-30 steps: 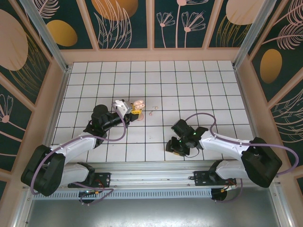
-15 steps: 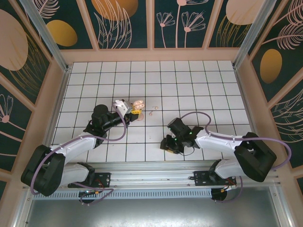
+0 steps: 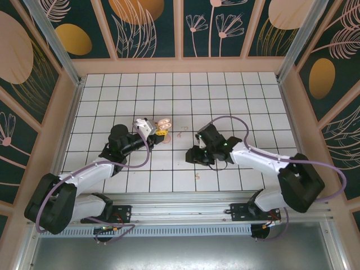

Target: Insert wireless bluetooth earbuds into charging case

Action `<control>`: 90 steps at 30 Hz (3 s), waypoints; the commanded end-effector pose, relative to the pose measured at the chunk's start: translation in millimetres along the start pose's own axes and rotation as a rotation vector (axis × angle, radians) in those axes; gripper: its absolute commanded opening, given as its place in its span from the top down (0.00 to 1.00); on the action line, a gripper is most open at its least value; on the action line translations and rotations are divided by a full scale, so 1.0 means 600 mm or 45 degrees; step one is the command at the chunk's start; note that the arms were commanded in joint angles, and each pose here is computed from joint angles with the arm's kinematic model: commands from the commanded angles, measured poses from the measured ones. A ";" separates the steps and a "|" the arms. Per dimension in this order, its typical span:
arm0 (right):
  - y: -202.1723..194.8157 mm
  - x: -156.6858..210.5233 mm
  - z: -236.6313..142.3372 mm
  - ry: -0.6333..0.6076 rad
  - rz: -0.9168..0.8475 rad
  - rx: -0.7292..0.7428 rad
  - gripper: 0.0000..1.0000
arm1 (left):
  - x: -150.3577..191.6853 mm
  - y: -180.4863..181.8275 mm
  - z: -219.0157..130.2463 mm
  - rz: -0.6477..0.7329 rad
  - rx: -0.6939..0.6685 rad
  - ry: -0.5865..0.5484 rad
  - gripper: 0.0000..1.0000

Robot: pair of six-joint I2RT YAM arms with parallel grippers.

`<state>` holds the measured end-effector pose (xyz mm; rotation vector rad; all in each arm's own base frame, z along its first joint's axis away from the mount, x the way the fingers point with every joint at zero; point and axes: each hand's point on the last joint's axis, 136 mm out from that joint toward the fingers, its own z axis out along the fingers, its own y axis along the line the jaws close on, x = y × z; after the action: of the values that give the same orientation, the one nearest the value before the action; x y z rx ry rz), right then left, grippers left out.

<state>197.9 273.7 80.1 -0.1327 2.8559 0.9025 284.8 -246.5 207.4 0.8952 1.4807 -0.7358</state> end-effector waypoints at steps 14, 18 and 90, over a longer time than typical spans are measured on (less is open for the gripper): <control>-0.042 0.064 0.072 0.308 -0.124 0.143 0.59 | -0.031 0.005 -0.002 0.042 -0.020 -0.042 0.81; -0.061 0.081 0.066 0.334 -0.100 0.190 0.59 | -0.031 0.005 -0.002 0.041 -0.021 -0.040 0.81; -0.103 0.115 0.043 0.422 -0.447 0.673 0.73 | -0.030 0.007 -0.003 0.032 -0.031 -0.032 0.81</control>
<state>142.1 242.4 14.5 -0.7401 3.0919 0.1269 286.0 -242.8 205.4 0.8801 1.5081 -0.7167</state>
